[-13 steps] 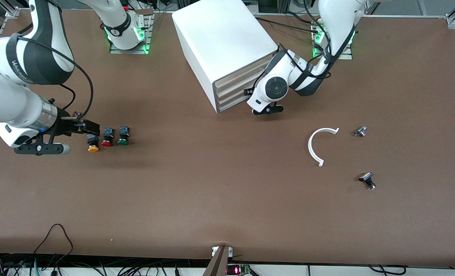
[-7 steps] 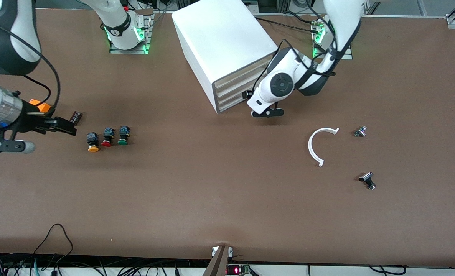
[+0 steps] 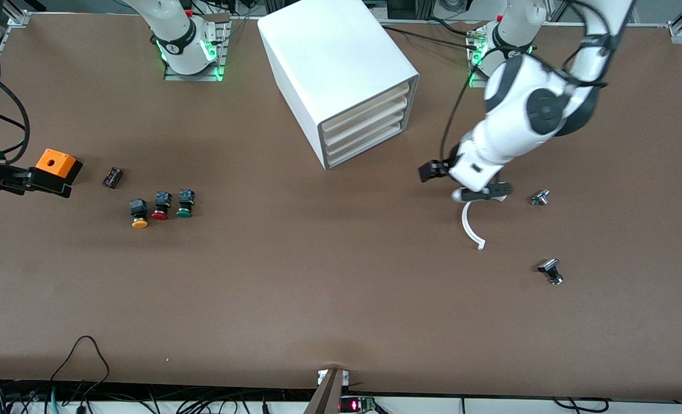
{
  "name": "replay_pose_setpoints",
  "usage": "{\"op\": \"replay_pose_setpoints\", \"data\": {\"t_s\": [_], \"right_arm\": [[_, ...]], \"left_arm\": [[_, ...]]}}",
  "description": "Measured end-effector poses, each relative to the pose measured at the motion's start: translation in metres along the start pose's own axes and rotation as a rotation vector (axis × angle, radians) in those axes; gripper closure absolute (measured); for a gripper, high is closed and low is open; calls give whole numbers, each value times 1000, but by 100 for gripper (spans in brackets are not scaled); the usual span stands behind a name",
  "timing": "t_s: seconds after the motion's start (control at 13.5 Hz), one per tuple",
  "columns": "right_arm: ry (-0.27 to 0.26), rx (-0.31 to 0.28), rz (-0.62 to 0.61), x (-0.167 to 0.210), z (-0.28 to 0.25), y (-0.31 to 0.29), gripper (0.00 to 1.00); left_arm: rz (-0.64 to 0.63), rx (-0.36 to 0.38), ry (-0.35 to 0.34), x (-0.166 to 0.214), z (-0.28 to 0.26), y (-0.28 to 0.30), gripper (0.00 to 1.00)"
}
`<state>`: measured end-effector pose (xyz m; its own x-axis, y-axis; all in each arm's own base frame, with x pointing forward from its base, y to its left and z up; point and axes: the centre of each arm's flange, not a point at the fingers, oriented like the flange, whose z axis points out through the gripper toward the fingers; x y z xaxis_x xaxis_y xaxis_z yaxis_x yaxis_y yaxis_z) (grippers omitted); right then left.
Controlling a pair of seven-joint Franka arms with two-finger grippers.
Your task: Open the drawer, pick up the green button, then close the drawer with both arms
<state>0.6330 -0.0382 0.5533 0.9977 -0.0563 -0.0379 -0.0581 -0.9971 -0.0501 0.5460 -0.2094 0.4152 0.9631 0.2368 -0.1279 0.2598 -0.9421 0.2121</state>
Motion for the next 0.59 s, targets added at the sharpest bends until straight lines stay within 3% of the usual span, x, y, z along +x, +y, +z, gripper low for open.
{"op": "replay_pose_setpoints", "data": {"t_s": [0.3, 0.59], "right_arm": [[-27, 7, -17, -11, -9, -3, 0], [-72, -44, -18, -20, -11, 3, 0]], "left_arm": [[-41, 79, 80, 20, -133, -43, 1], [-93, 140, 167, 26, -206, -81, 1]]}}
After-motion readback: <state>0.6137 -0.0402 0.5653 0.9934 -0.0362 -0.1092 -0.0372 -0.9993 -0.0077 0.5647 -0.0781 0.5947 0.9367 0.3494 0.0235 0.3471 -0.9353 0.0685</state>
